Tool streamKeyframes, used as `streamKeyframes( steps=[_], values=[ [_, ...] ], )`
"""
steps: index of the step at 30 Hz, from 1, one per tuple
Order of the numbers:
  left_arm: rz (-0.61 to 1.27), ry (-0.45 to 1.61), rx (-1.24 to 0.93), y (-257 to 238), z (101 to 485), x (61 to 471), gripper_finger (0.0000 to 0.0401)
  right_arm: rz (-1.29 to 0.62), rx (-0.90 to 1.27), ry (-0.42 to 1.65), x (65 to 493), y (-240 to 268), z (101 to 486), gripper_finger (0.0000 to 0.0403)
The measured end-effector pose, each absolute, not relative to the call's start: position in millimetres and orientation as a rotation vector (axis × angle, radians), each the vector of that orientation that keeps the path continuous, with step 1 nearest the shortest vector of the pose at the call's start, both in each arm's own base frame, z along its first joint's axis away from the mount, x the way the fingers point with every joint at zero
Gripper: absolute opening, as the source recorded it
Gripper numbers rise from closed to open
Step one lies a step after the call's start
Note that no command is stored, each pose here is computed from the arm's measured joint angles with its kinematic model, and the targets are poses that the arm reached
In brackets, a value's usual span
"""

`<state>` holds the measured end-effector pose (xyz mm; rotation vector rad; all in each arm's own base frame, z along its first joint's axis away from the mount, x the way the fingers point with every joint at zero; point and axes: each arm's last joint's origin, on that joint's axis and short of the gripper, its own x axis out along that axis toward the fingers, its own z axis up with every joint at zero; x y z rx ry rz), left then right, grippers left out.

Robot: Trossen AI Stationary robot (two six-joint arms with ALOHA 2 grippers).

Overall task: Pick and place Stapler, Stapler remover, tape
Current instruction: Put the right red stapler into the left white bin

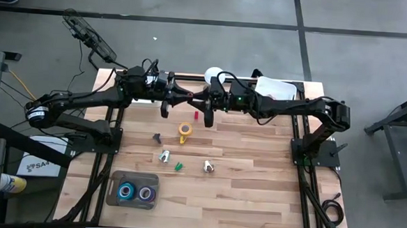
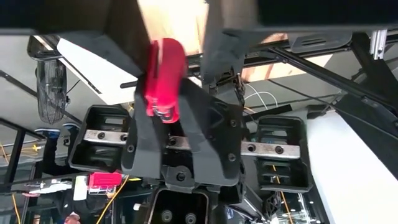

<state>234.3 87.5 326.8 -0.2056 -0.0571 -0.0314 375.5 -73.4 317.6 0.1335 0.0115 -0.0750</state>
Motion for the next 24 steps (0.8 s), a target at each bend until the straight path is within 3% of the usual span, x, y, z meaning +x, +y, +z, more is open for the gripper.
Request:
streamKeyframes(
  steps=[4,8,16,24],
  values=[
    [-0.026,-0.056,-0.199,88,327,234,0.0050,-0.074,0.141,0.016,376,-73,317,0.0173],
    [-0.022,-0.052,-0.191,88,326,234,0.0050,-0.081,0.159,0.018,376,-74,317,0.0201],
    [0.057,0.018,-0.175,90,318,234,0.0050,-0.158,0.181,0.108,374,-78,308,0.0212],
    [0.307,0.132,-0.161,96,306,231,0.0050,-0.200,0.281,0.219,370,-85,297,0.0212]
  ],
)
